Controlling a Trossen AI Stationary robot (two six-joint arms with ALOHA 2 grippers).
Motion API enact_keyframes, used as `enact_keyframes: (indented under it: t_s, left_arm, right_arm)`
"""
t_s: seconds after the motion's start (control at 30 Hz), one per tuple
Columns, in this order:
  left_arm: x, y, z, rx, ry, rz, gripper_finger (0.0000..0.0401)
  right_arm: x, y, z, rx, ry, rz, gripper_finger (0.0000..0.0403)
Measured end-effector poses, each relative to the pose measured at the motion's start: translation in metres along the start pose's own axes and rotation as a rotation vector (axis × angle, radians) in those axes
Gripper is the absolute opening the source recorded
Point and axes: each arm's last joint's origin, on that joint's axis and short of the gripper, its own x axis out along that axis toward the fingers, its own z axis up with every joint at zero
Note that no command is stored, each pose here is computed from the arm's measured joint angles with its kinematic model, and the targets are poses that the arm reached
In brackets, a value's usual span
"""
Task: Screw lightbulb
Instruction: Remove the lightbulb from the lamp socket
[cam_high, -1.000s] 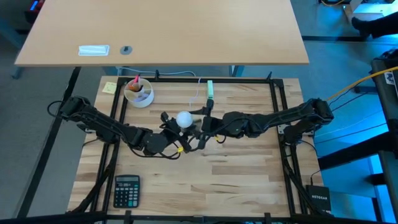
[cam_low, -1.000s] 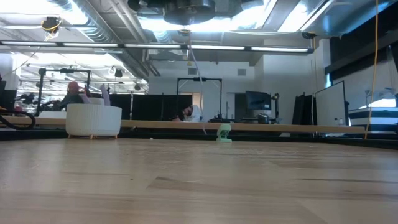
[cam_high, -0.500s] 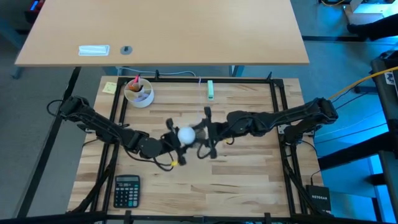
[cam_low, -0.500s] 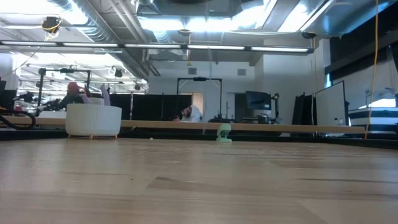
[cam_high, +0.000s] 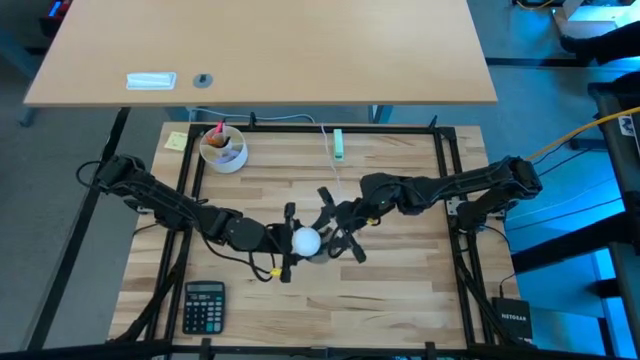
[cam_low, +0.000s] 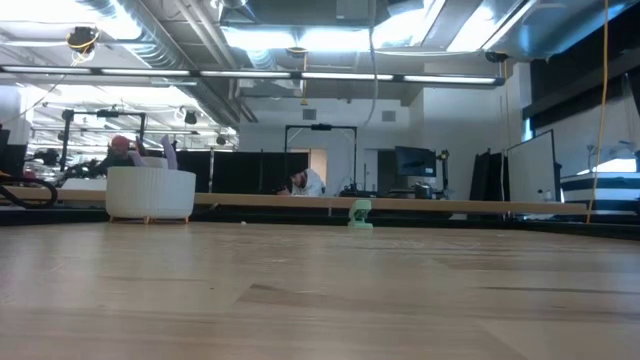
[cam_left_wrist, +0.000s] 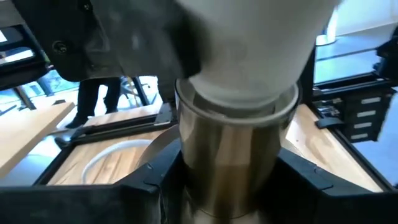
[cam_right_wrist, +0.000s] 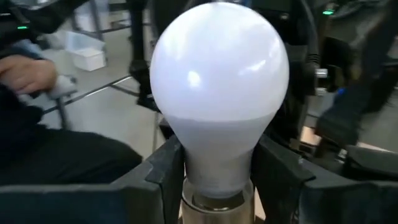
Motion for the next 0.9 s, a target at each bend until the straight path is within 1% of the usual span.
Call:
enact_keyframes:
  t_s: [0.07, 0.27, 0.37, 0.43, 0.5, 0.6, 0.63, 0.7, 0.8, 0.9]
  left_arm:
    - [0.0, 0.001, 0.0, -0.005, 0.002, 0.014, 0.0171]
    - [0.0, 0.003, -0.001, -0.029, 0.016, 0.098, 0.0171]
    - [0.0, 0.005, -0.001, -0.046, 0.018, 0.151, 0.0171]
    - [0.0, 0.005, -0.001, -0.053, 0.02, 0.177, 0.0171]
    - [0.0, 0.006, -0.001, -0.06, 0.019, 0.198, 0.0171]
    - [-0.001, 0.008, -0.001, -0.08, 0.024, 0.264, 0.0171]
    - [-0.001, 0.009, -0.001, -0.09, 0.025, 0.297, 0.0171]
    - [-0.001, 0.013, -0.002, -0.115, 0.026, 0.37, 0.0171]
    - [0.001, 0.023, -0.003, -0.2, 0.015, 0.484, 0.0171]
    - [0.002, 0.029, -0.005, -0.271, 0.007, 0.542, 0.0171]
  right_arm:
    - [0.0, 0.0, 0.0, 0.005, 0.001, -0.044, 0.0188]
    - [-0.01, 0.0, 0.008, -0.006, 0.013, -0.151, 0.0311]
    - [-0.022, 0.003, 0.012, -0.022, 0.055, -0.184, 0.0353]
    - [-0.034, 0.006, 0.016, -0.014, 0.094, -0.237, 0.0371]
    - [-0.05, 0.01, 0.019, -0.002, 0.161, -0.301, 0.0383]
    - [-0.077, 0.015, 0.028, 0.026, 0.263, -0.416, 0.039]
    - [-0.084, 0.017, 0.03, 0.042, 0.284, -0.453, 0.039]
    - [-0.092, 0.018, 0.032, 0.083, 0.276, -0.51, 0.0388]
    - [-0.086, 0.015, 0.026, 0.085, 0.223, -0.552, 0.0377]
    - [-0.067, 0.007, 0.017, 0.011, 0.15, -0.591, 0.0362]
